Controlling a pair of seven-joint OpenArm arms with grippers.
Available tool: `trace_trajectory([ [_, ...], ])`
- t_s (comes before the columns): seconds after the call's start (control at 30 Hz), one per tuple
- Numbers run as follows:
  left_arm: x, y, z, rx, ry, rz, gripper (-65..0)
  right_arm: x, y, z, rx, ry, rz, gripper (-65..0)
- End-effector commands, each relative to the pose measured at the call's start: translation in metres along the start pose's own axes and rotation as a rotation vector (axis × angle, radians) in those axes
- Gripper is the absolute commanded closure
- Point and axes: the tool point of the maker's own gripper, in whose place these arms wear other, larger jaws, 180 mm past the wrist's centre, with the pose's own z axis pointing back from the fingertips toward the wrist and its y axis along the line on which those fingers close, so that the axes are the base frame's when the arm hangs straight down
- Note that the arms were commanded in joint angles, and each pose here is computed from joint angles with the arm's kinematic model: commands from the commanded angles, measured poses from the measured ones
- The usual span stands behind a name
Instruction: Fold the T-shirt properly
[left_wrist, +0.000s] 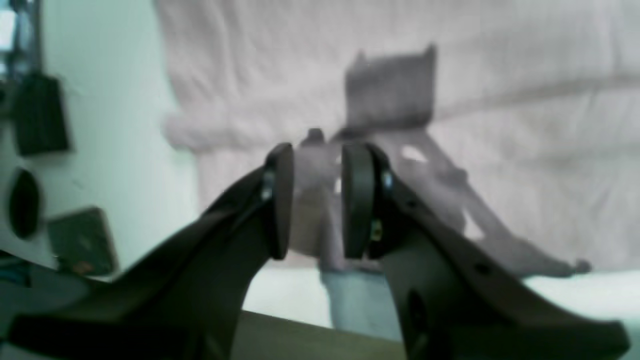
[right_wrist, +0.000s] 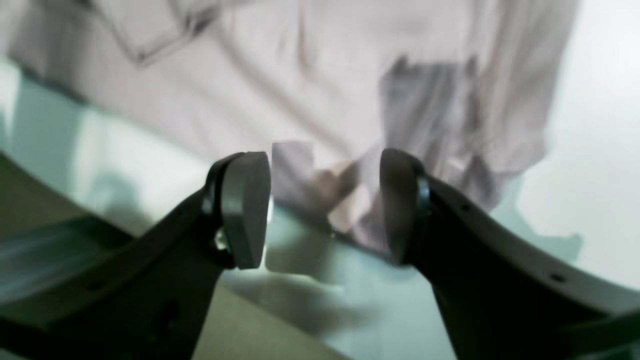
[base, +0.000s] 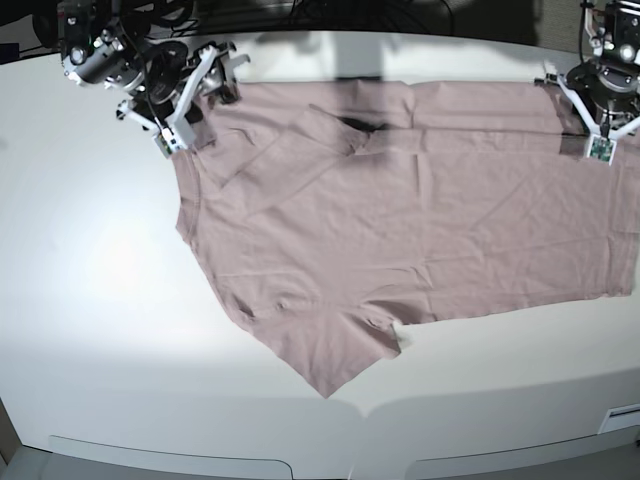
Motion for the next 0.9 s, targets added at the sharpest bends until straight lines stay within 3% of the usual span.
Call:
trace_trajectory([
  [0.0,0.014,0.011,0.005,0.030,-0.043,-0.018,-16.1,0.015,-0.001,0.005,-0.006,-0.050,0.015,-33.8],
  [0.13,0.046,0.027,0.019,0.108,-0.153,0.031,-16.1,0.037,-0.005,0.009,-0.026,-0.108,0.033,-33.8],
  [0.33,0.102,0.045,0.040,0.193,-0.421,0.075,-16.1,0.081,-0.020,0.012,-0.061,-0.215,0.072,-33.8],
  [0.47,0.116,0.051,0.029,0.174,-0.368,0.115,-20.7,0.129,-0.035,0.020,-0.100,-0.323,0.113,-33.8],
  [0.6,0.151,0.049,0.028,0.084,-0.439,0.207,-22.2,0.177,-0.055,0.028,-0.140,-0.414,0.139,-33.8],
  [0.87,0.176,0.045,0.032,0.015,-0.506,0.246,-22.2,0.241,-0.111,0.012,-0.162,-0.448,0.068,-33.8],
])
